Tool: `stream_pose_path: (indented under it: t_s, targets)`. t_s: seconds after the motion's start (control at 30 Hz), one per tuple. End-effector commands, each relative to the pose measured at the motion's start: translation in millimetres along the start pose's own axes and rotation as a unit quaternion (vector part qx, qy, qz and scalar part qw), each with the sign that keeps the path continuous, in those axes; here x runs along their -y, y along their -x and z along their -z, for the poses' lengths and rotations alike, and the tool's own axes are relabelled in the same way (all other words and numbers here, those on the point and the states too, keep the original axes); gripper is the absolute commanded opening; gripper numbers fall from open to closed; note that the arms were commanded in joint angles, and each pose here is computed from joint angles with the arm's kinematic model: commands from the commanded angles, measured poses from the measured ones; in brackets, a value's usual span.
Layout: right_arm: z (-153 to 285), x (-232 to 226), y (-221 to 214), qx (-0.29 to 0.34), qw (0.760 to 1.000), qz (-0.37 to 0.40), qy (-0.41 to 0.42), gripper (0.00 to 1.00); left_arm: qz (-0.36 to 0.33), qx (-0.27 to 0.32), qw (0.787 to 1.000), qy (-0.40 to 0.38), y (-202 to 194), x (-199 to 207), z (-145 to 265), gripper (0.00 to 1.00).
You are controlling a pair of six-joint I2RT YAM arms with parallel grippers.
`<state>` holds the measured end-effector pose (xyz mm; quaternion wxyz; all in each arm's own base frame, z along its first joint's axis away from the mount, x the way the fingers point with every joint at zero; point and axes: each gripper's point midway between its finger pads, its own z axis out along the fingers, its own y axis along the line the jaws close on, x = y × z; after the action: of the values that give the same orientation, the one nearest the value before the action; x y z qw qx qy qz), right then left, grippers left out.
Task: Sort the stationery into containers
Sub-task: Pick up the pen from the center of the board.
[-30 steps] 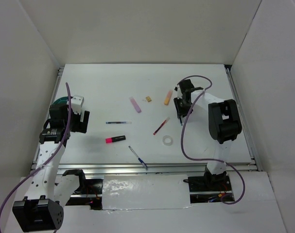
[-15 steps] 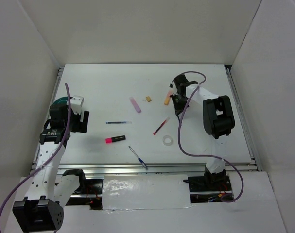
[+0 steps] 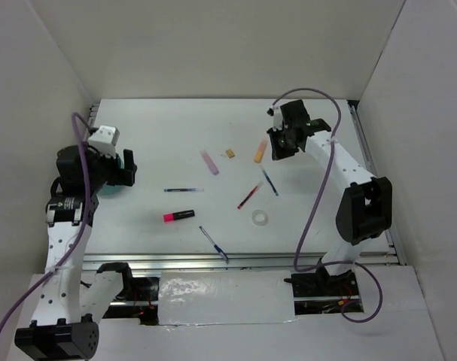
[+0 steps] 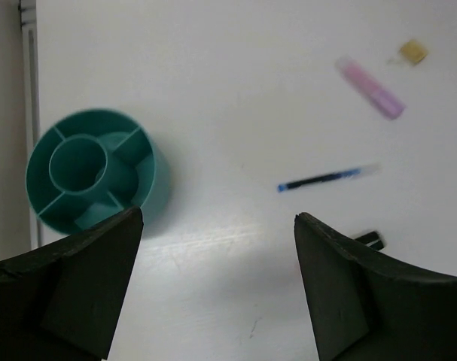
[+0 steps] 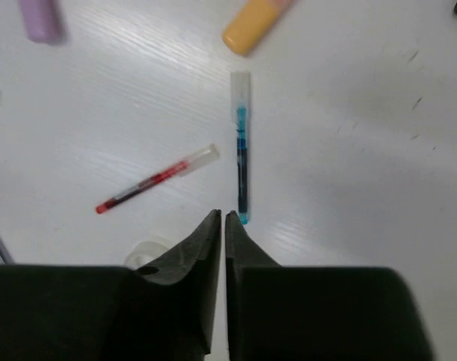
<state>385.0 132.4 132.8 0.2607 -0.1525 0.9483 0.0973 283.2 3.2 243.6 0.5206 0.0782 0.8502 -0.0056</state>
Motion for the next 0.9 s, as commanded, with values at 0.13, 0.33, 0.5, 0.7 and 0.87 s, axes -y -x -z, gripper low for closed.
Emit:
stream_pose_path:
  t_s: [0.13,0.33,0.5,0.7,0.87]
  targets:
    - [-27,-4,-24,-0.080,0.996,0.031,-0.015,0.26,0.055,0.052,0.994,-0.081,55,28,2,0.94]
    - [-48,-2,-53,-0.130,0.991,0.039,-0.010,0.46,0.044,0.041,0.995,-0.078,42,29,10,0.97]
    - [-59,2,-64,-0.154,0.987,0.039,-0.012,0.47,0.053,0.034,0.994,-0.091,33,35,10,0.97]
    - [-69,7,-73,-0.176,0.983,0.036,-0.024,0.41,0.053,0.030,0.994,-0.093,28,36,7,0.97]
    - [-76,10,-79,-0.192,0.980,0.035,-0.029,0.41,0.053,0.029,0.993,-0.097,28,38,5,0.97]
